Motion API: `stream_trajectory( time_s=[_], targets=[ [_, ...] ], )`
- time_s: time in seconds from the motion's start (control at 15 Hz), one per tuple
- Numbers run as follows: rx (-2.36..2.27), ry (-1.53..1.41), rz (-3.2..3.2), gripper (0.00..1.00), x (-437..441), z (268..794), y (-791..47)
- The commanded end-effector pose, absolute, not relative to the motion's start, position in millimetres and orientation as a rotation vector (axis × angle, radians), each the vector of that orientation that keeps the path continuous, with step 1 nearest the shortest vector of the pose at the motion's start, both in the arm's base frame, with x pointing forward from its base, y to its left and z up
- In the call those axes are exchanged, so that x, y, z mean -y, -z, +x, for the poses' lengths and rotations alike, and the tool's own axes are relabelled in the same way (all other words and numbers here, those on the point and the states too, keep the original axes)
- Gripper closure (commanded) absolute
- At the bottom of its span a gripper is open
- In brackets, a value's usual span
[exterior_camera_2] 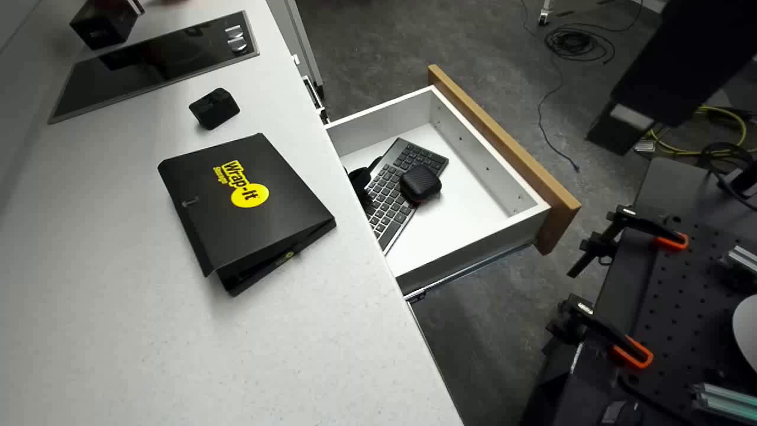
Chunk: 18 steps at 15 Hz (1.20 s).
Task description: Close the drawer at the left of the oven
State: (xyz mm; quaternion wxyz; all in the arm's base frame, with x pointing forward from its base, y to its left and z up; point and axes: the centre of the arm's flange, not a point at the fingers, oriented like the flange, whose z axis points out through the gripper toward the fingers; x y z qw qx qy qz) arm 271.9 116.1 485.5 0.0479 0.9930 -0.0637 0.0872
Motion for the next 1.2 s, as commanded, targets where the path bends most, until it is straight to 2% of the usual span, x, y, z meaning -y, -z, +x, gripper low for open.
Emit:
stream_trajectory(
  time_s=[0.0, 0.27, 0.73, 0.93, 1.13],
  targets=[
    [0.194, -0.264, 3.028, 0.00, -116, 272, -485],
    [0.269, -0.190, 3.035, 0.00, -95, 307, -464],
    [0.714, -0.134, 2.949, 0.00, 54, 382, -393],
    [0.910, -0.109, 2.948, 0.00, 109, 391, -367],
    [0.924, -0.074, 2.953, 0.00, 110, 371, -364]
  ],
)
